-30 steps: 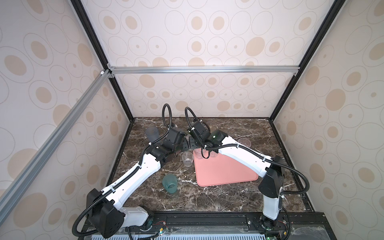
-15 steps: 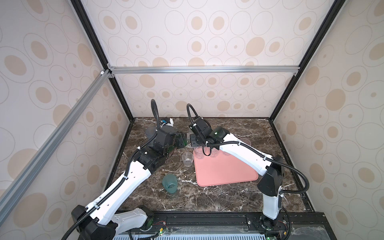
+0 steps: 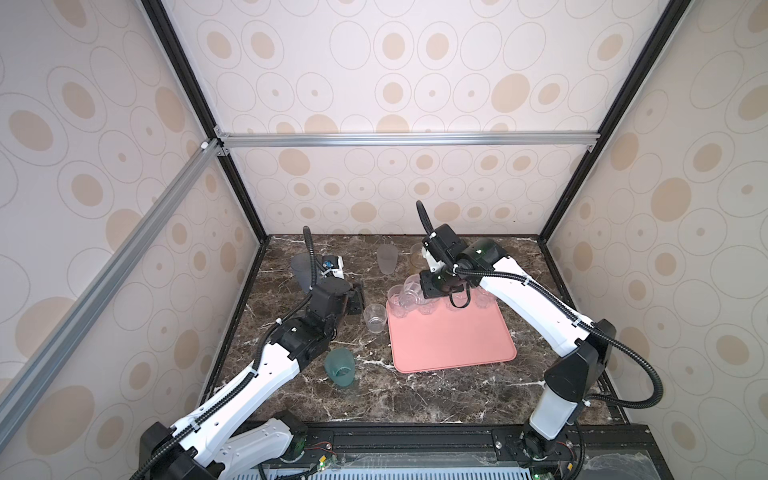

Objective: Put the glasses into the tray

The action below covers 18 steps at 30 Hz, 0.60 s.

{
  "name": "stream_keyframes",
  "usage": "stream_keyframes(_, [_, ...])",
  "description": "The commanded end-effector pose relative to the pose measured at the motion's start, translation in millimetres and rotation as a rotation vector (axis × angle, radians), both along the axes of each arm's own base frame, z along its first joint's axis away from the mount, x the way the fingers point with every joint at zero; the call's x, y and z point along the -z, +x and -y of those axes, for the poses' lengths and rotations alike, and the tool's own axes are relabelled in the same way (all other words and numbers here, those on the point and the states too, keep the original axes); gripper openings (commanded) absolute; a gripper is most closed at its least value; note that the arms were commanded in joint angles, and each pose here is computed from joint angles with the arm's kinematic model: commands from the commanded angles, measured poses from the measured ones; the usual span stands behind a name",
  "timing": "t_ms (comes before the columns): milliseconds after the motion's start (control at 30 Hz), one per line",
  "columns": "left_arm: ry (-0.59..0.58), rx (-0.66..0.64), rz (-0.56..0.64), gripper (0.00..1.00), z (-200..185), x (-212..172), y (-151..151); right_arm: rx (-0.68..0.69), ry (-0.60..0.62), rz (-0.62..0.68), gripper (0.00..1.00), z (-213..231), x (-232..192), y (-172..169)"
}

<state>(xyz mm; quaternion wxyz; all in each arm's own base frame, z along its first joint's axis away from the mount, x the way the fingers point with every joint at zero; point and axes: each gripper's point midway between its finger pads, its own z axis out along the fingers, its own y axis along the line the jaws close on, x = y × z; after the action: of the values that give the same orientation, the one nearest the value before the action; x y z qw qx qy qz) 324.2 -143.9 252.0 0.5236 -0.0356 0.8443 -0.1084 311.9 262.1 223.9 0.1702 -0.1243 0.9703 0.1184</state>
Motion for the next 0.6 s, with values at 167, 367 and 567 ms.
stream_keyframes(167, [-0.028,0.039,-0.018,0.66,16,23,8,0.008,-0.125,-0.166,0.01,9,63,-24])
stream_keyframes(367, [-0.024,0.036,-0.052,0.66,16,40,6,0.028,-0.205,-0.139,0.00,7,87,-13])
stream_keyframes(567, [-0.022,0.042,-0.067,0.67,17,47,5,0.034,-0.262,-0.122,0.00,1,106,-5])
